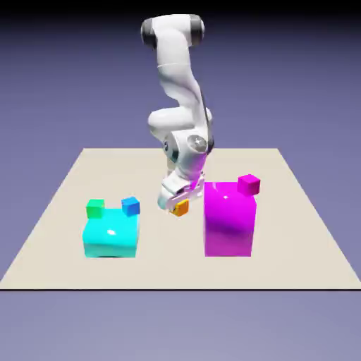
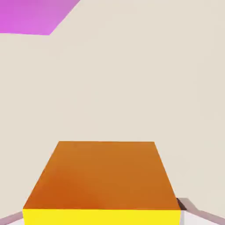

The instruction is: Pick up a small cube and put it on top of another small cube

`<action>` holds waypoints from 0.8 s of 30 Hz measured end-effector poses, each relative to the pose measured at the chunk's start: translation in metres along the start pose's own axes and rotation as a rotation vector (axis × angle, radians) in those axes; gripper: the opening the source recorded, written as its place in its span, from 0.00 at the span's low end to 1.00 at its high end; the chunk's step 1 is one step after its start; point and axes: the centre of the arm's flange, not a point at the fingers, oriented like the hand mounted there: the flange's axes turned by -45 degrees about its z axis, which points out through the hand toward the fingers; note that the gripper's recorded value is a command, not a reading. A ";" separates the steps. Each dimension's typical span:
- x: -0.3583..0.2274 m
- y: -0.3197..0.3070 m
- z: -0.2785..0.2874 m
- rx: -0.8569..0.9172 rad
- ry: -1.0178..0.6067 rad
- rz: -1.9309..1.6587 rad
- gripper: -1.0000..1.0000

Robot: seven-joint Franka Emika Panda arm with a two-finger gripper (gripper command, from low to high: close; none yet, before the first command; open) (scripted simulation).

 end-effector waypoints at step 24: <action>-0.174 0.211 -0.009 0.083 0.000 0.247 1.00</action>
